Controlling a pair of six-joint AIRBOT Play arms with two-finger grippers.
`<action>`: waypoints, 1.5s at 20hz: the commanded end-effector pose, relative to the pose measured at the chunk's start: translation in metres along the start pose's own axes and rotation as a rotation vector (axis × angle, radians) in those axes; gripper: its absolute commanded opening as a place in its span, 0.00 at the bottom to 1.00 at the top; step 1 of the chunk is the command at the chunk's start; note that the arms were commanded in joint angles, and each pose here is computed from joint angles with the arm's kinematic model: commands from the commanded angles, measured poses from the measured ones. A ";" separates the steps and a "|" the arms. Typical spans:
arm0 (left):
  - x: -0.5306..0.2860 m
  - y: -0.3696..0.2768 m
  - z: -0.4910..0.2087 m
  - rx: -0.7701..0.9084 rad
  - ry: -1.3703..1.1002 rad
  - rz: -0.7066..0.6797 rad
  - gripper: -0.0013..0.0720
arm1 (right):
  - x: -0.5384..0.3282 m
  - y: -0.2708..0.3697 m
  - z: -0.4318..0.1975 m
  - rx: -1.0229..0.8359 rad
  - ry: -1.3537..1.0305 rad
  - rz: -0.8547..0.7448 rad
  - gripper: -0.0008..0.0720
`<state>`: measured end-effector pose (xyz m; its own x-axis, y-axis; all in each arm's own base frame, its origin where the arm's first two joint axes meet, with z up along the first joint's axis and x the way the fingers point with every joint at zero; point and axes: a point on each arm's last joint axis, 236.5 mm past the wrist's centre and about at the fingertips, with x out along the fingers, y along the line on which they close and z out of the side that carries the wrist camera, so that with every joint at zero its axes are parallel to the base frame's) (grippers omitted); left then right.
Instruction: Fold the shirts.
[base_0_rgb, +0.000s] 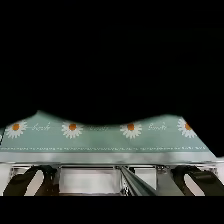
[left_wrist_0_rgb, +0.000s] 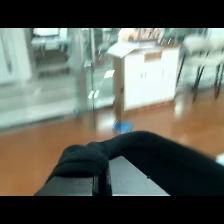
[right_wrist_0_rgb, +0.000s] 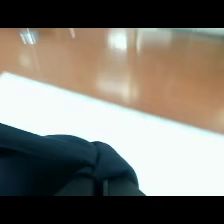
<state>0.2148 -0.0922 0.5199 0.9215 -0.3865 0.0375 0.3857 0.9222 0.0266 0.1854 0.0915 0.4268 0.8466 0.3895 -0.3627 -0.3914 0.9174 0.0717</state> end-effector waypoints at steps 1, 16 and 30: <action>-0.002 0.016 -0.068 -0.103 0.238 0.064 0.05 | 0.001 -0.002 -0.079 0.108 0.221 -0.016 0.06; 0.154 0.005 -0.454 -0.782 0.818 -0.075 0.06 | 0.221 -0.144 -0.389 0.464 0.766 -0.393 0.06; 0.043 0.086 -0.516 -1.096 1.158 0.032 0.98 | 0.154 -0.250 -0.358 0.819 0.700 -0.488 0.88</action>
<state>0.3566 -0.0588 0.0320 0.3553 -0.6251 -0.6950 -0.1369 0.7007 -0.7002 0.3138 -0.0703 0.0157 0.3287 0.1381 -0.9343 0.3911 0.8806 0.2677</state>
